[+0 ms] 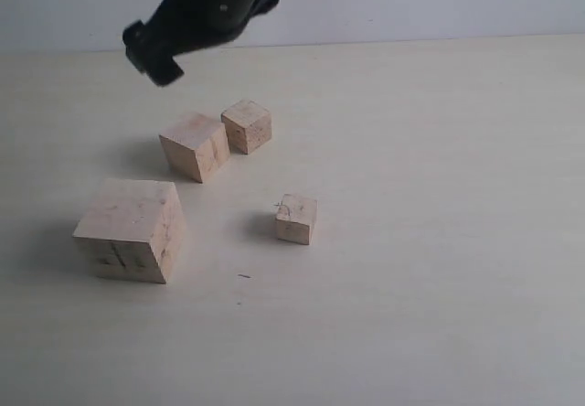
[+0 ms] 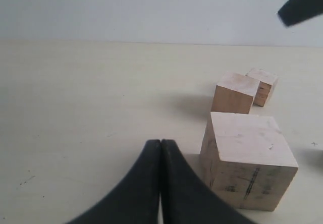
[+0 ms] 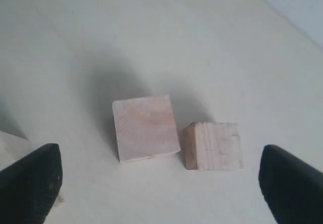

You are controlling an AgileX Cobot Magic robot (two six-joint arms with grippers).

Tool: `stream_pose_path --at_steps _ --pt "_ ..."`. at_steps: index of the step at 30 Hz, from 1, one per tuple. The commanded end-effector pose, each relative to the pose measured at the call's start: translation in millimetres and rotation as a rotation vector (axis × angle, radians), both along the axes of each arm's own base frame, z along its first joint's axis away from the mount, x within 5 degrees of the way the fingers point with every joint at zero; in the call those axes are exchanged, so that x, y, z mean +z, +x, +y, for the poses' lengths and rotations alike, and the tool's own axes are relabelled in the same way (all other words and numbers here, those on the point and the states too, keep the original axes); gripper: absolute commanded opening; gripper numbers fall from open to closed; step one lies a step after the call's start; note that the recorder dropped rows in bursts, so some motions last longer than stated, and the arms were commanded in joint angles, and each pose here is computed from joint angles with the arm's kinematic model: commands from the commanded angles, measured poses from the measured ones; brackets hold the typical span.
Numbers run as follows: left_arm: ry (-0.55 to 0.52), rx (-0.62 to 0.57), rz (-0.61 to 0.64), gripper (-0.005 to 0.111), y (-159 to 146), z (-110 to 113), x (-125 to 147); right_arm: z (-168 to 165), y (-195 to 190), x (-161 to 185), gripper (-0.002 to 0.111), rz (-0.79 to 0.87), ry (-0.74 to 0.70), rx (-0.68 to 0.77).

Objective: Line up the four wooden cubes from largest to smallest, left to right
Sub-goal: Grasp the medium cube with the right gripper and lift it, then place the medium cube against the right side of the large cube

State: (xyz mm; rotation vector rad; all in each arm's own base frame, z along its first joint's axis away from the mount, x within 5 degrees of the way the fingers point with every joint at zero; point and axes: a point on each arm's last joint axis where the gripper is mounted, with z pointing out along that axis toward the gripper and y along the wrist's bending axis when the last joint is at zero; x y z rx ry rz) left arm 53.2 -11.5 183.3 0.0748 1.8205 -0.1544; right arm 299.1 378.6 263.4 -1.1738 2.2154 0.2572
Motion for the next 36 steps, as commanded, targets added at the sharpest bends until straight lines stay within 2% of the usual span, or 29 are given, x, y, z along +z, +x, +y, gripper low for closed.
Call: stream_pose_path --at_steps 1,6,12,17,19,20,22,26,29,32,36 --pt "-0.003 -0.007 -0.012 0.0 -0.3 -0.4 0.7 14.0 12.3 -49.6 0.105 0.018 -0.019 -0.002" --pt "-0.003 -0.007 -0.012 0.0 -0.3 -0.4 0.7 24.2 20.5 -83.4 0.105 0.001 -0.005 0.016" --pt "-0.003 -0.007 -0.012 0.0 -0.3 -0.4 0.7 32.6 26.0 -107.4 0.105 -0.034 0.02 0.046" --pt "-0.003 -0.007 -0.012 0.0 -0.3 -0.4 0.7 33.8 27.3 -129.6 0.105 -0.022 -0.012 0.057" --pt "-0.003 -0.007 -0.012 0.0 -0.3 -0.4 0.7 34.7 27.9 -132.5 0.102 -0.027 -0.01 0.059" --pt "-0.003 -0.007 -0.012 0.0 -0.3 -0.4 0.7 35.4 28.4 -131.8 0.097 -0.034 -0.001 0.06" --pt "-0.003 -0.007 -0.012 0.0 -0.3 -0.4 0.7 36.2 28.8 -131.0 0.08 -0.042 0.01 0.062" --pt "-0.003 -0.007 -0.012 0.0 -0.3 -0.4 0.7 35.5 28.6 -127.7 0.035 -0.043 0.005 0.062" --pt "-0.003 -0.007 -0.012 0.0 -0.3 -0.4 0.7 31.8 27.6 -102.9 0.003 -0.074 0.004 0.068" --pt "-0.003 -0.007 -0.012 0.0 -0.3 -0.4 0.7 20.6 23.3 -43.0 0.0 -0.164 0.02 0.075" --pt "-0.003 -0.007 -0.012 0.0 -0.3 -0.4 0.7 -12.5 4.2 50.0 0.0 -0.256 0.035 0.05"
